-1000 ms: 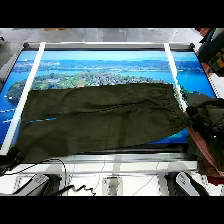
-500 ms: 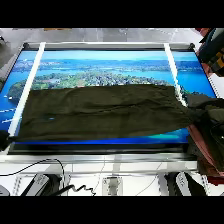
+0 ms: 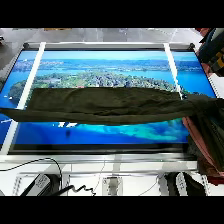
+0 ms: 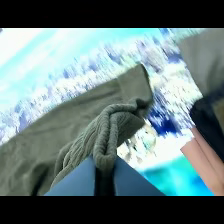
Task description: Fold the clothes and pants, and hang the long-sleeved shirts on hangers.
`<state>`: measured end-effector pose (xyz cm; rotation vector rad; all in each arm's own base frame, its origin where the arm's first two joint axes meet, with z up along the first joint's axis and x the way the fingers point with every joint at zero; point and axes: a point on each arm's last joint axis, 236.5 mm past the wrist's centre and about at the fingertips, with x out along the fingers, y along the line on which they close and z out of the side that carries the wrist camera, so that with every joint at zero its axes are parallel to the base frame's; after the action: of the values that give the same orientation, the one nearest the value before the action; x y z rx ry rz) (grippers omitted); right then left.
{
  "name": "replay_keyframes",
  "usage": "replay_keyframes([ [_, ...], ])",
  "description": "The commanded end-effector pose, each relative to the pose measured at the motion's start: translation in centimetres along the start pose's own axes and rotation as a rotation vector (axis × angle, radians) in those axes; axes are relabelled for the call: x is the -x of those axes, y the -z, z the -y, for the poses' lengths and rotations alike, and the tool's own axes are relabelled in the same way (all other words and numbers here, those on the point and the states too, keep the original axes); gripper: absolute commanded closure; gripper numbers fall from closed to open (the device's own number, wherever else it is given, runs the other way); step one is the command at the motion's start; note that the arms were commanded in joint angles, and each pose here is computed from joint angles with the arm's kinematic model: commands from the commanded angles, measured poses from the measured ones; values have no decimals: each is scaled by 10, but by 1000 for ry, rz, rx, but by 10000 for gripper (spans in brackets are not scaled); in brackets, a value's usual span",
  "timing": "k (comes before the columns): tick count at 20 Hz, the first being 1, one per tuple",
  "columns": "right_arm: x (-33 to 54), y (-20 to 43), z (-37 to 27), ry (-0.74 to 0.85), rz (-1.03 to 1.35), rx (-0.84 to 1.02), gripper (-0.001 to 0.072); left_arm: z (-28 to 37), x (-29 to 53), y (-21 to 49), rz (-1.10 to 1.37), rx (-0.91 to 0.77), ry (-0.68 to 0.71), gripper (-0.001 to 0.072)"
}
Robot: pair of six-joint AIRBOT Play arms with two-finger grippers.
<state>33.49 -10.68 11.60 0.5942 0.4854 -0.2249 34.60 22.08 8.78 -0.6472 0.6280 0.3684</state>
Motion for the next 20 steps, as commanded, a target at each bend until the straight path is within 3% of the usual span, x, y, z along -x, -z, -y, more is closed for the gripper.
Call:
replay_keyframes([
  [1, -38, -11, -21, -14, 50, -29, 689, 39, -49, -9, -30, -54, 1, 692],
  [6, -134, -28, -29, 0, -11, -156, 689, 85, -131, -19, -77, 3, 61, 692],
  [10, -205, -31, -14, 31, -68, -371, 688, 102, -178, -16, -102, 35, 97, 691],
  [17, -226, -55, -3, 41, 34, -456, 685, 111, -189, -40, 17, 130, 136, 688],
  [18, -226, -58, -2, 41, 48, -455, 519, 114, -189, -39, 16, 127, 139, 657],
  [19, -226, -58, -2, 41, 48, -454, 107, 115, -189, -39, 16, 126, 141, 446],
  [20, -226, -55, -2, 43, 36, -437, 16, 116, -187, -39, 15, 124, 143, 138],
])
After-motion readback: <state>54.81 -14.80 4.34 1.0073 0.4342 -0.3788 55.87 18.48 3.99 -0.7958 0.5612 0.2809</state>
